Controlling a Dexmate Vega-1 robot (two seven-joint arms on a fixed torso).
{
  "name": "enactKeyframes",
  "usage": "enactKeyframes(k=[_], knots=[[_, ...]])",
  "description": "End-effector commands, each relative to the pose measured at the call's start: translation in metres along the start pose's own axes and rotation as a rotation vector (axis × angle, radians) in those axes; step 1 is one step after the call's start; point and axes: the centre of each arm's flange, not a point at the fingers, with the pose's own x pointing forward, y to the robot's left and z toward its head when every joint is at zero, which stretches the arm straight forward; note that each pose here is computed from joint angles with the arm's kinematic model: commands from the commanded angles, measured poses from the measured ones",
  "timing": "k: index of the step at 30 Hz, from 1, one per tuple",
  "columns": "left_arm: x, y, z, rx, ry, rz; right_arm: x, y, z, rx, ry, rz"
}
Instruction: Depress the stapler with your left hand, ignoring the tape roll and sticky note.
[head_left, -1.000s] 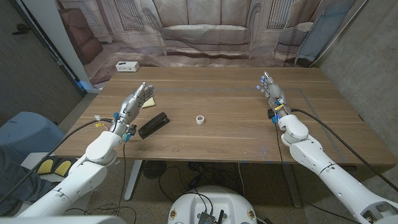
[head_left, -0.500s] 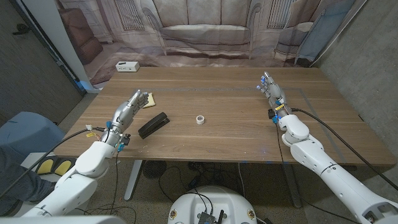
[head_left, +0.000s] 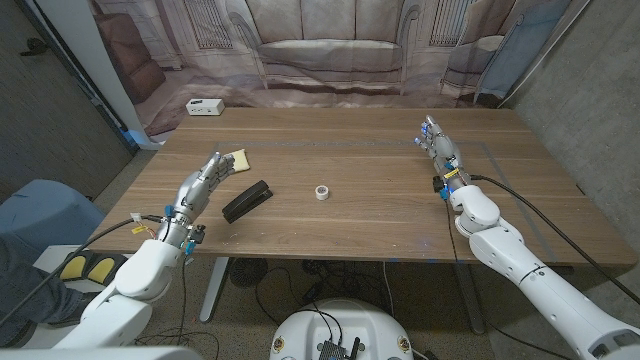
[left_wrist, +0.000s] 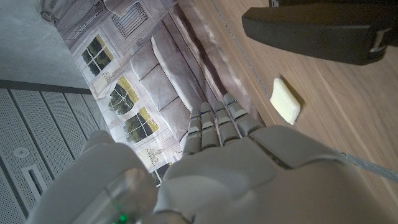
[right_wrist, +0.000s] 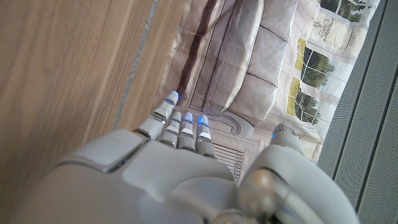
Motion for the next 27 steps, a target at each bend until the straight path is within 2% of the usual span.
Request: enactKeyframes(k=[1, 16, 27], knots=[[-0.009, 0.003, 0.004, 0.082, -0.025, 0.04, -0.005, 0.0, 0.001, -0.004, 0.0, -0.005], [-0.007, 0.002, 0.01, 0.204, -0.045, 0.075, -0.007, 0.001, -0.003, 0.006, 0.005, -0.016], [-0.009, -0.001, 0.017, 0.351, -0.048, 0.109, -0.006, 0.002, -0.001, -0.001, -0.001, -0.015]])
